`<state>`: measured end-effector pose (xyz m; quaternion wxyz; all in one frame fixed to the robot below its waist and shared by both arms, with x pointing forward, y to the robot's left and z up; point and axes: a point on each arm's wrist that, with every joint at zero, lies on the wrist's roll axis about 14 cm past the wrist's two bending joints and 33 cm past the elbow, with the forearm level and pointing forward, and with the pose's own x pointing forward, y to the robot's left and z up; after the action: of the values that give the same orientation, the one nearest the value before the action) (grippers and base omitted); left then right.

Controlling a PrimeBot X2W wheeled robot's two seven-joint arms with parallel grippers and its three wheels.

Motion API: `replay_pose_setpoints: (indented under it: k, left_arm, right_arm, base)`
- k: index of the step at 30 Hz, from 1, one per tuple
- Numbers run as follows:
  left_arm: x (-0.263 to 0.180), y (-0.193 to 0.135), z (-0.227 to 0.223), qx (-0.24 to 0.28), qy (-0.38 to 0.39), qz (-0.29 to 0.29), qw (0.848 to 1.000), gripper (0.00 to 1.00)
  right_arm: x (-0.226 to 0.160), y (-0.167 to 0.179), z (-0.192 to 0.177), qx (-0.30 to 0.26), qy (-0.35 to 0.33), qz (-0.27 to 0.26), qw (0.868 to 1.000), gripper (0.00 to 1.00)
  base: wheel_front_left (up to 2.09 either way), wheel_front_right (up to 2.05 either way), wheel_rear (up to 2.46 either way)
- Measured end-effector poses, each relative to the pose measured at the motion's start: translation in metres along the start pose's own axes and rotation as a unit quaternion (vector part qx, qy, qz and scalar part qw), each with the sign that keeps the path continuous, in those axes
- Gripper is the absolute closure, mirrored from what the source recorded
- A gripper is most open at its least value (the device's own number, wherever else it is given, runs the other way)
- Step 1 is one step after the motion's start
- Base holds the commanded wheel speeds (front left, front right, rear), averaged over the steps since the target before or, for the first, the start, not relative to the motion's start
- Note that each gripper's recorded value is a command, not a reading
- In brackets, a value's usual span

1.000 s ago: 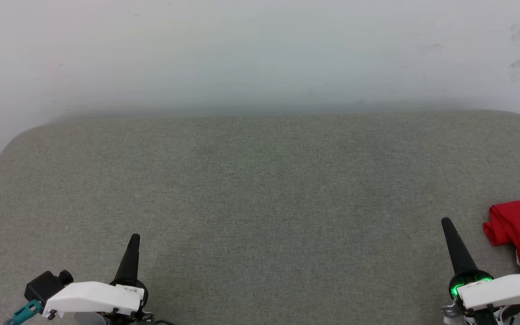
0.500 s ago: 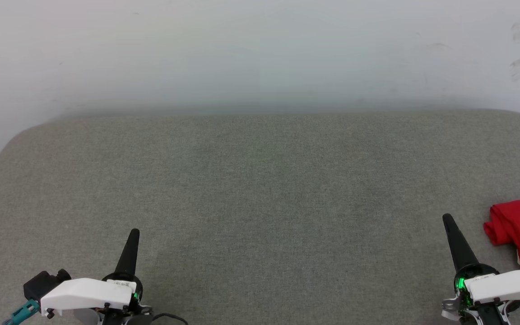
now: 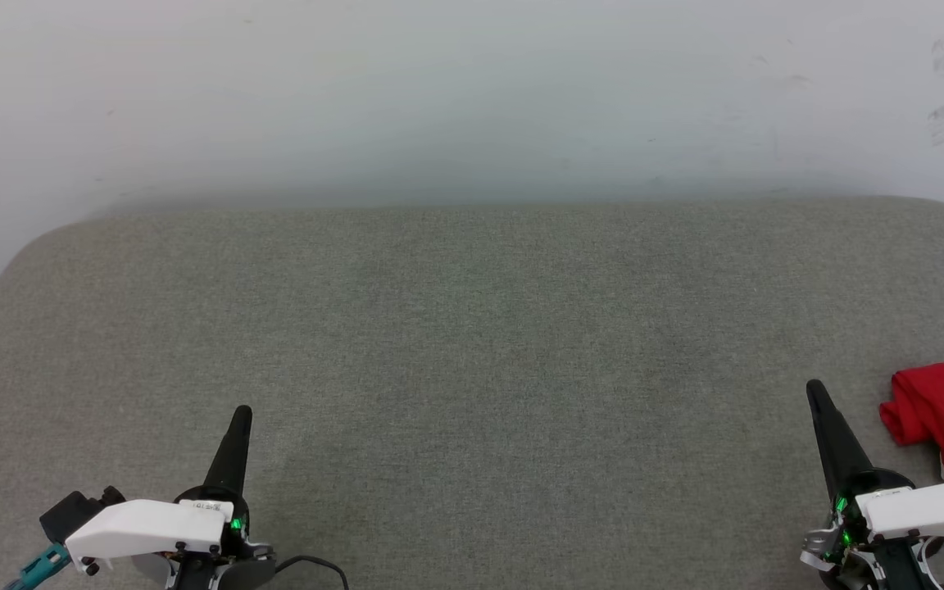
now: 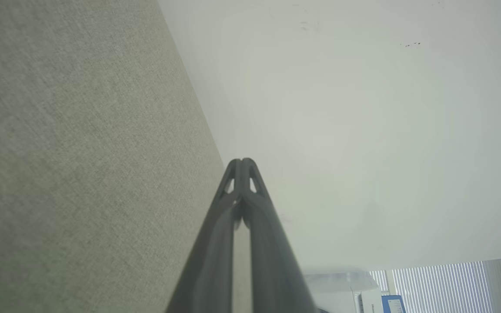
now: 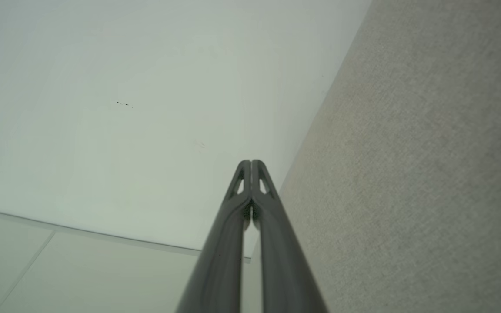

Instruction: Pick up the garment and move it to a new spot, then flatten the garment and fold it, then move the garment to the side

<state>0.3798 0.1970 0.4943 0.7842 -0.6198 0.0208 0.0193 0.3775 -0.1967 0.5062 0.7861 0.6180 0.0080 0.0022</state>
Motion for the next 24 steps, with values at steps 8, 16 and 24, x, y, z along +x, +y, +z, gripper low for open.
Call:
replay_pose_setpoints:
  k: [8,16,24]
  left_arm:
    - [0.0025,-0.0029,0.0017,-0.032,-0.001,-0.006,0.999,1.00]
    - [0.0041,-0.0048,0.0036,-0.068,-0.001,-0.012,0.998,1.00]
    - [0.0059,-0.0070,0.0041,-0.095,0.000,-0.017,0.995,1.00]
  right_arm:
    - [0.0021,-0.0013,0.0009,0.032,-0.002,-0.001,0.999,1.00]
    - [0.0057,-0.0017,0.0023,0.068,-0.005,-0.001,0.998,1.00]
    - [0.0072,-0.0032,0.0026,0.096,-0.006,-0.002,0.995,1.00]
  base:
    - [0.00,0.00,0.00]
    - [0.00,0.00,0.00]
    - [0.00,0.00,0.00]
